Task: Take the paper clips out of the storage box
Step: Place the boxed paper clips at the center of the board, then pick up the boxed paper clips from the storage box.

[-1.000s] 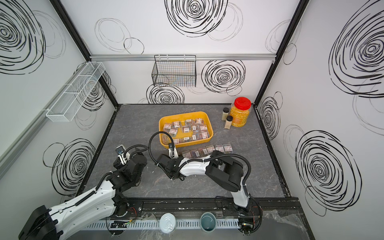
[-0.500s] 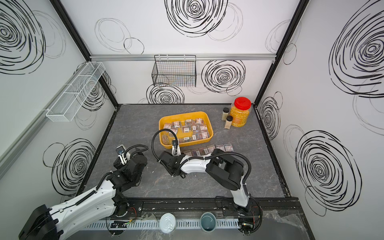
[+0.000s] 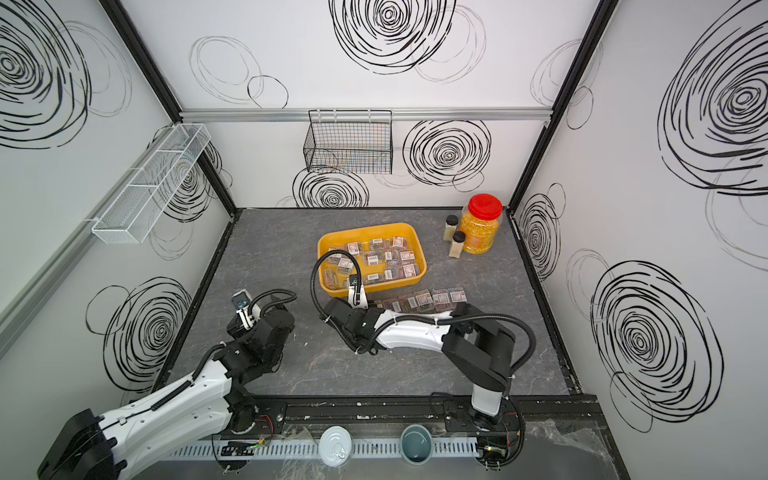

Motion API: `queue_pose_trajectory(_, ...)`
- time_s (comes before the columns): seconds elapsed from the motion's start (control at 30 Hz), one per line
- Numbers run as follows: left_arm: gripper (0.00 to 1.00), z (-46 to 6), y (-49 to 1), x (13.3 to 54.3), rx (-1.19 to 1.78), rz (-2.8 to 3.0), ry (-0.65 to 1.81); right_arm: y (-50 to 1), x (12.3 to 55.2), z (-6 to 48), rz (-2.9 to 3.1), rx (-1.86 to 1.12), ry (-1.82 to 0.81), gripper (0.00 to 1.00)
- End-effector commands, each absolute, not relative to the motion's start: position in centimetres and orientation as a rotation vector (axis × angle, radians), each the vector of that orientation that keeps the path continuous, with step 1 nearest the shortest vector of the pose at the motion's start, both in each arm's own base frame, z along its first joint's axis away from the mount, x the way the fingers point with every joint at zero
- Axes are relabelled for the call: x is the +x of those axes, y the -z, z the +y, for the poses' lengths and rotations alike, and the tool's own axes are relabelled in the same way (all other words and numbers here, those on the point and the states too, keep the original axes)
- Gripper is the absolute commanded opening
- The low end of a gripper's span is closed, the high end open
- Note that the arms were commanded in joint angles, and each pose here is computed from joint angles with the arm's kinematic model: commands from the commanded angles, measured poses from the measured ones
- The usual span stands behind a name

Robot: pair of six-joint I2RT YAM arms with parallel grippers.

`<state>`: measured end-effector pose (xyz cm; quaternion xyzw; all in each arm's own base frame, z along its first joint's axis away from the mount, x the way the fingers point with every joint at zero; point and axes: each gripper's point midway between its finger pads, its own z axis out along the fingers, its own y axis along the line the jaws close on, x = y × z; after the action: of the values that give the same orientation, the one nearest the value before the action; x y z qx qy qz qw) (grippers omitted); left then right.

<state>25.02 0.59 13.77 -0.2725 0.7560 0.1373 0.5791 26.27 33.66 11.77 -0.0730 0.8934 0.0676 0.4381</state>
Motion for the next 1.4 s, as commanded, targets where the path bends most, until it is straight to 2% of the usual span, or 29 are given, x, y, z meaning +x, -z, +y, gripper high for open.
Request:
queue_pose_trajectory(0.0, 0.99, 0.4, -15.2, 25.4, -0.671, 1.723, -0.312, -15.5, 27.0, 30.6, 2.114, -0.161, -0.127, 0.51)
queue_pose_trajectory(0.1, 0.99, 0.3, -15.2, 25.5, -0.667, 1.725, -0.312, -17.2, 28.2, 25.9, 2.061, -0.091, -0.099, 0.56)
queue_pose_trajectory(0.27, 0.99, 0.1, -15.3, 25.6, -0.658, 1.726, -0.321, -16.3, 30.7, 15.2, 2.06, 0.113, -0.115, 0.56)
queue_pose_trajectory(0.47, 0.99, -0.6, -15.5, 26.1, -0.615, 1.742, -0.356, -14.7, 30.5, 4.6, 1.985, 0.386, -0.069, 0.63)
queue_pose_trajectory(0.53, 0.99, -1.2, -15.8, 26.4, -0.593, 1.748, -0.373, -13.9, 30.6, 4.0, 1.975, 0.414, -0.173, 0.64)
queue_pose_trajectory(0.63, 0.99, -3.9, -15.6, 28.6, -0.483, 1.849, -0.246, -12.1, 30.5, 2.0, 1.983, 0.503, -0.133, 0.64)
queue_pose_trajectory(0.7, 0.88, -6.0, -16.0, 30.0, -0.454, 1.899, -0.11, -11.0, 30.7, 1.3, 2.01, 0.548, -0.114, 0.65)
queue_pose_trajectory(0.77, 0.85, -7.4, -16.9, 30.8, -0.468, 1.904, -0.042, -10.7, 31.4, 1.8, 2.042, 0.531, -0.131, 0.65)
queue_pose_trajectory(0.93, 0.84, -12.1, -18.9, 33.3, -0.4, 1.926, 0.047, -9.7, 31.9, 2.1, 2.099, 0.527, -0.108, 0.66)
queue_pose_trajectory(1.13, 0.77, -17.2, -18.9, 37.2, -0.305, 2.054, -0.098, -9.9, 31.6, 1.5, 2.061, 0.562, -0.097, 0.68)
queue_pose_trajectory(1.37, 0.73, -21.8, -17.6, 40.4, -0.207, 2.112, -0.301, -9.9, 31.7, 1.7, 2.066, 0.559, -0.084, 0.69)
